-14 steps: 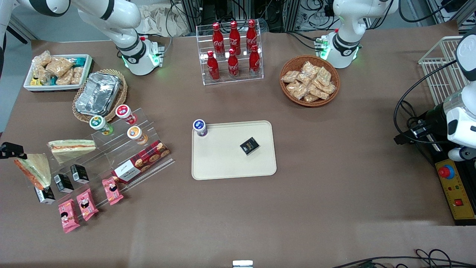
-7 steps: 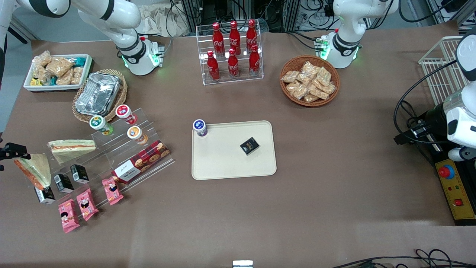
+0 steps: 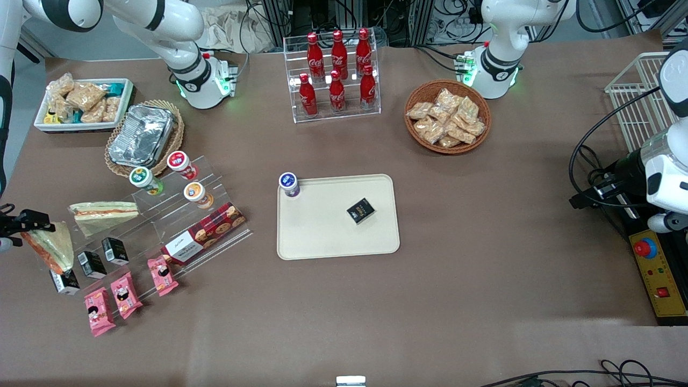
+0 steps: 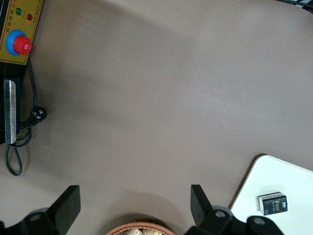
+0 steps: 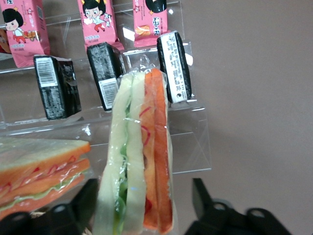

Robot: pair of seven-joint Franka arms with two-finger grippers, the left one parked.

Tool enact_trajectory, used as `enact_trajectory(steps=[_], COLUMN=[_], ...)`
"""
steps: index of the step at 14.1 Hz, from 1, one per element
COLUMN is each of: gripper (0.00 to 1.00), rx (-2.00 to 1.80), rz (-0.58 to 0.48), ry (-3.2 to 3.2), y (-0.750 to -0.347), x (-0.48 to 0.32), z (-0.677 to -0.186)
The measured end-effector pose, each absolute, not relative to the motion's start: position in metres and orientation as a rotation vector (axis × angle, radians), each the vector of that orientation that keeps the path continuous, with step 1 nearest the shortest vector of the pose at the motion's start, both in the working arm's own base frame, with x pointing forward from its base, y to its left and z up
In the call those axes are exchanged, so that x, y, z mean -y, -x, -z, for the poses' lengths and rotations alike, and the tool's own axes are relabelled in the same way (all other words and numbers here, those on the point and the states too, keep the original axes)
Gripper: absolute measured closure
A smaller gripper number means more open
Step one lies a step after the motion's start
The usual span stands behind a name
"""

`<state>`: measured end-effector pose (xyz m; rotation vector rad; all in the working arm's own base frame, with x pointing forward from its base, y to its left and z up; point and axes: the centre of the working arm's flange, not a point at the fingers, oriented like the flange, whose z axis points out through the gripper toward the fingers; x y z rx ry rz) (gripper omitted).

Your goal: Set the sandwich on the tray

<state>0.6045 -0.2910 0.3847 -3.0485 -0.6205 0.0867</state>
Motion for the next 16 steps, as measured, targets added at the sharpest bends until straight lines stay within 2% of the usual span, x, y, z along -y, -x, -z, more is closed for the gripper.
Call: enact_trajectory(steps=[3,4,6,9,13,16], gripper=[0.55,0.61,0.66,0.8,0.81,0.81], rx=[0.62,0.621,0.621,0.646,0.799,0.995], rz=[-0.086,-0.086,-0.105,-0.109,-0.058,-0.01], ry=[3.048,3.048,3.032,3.011,2.967,2.87], y=[-0.604,-0.604,-0.603,-0.608,-0.624,-0.636], x=[0.291,0.291,0.289,0.28,0.233,0.152], z=[-0.386,-0.387,-0.395,-0.437,-0.499,-0.534])
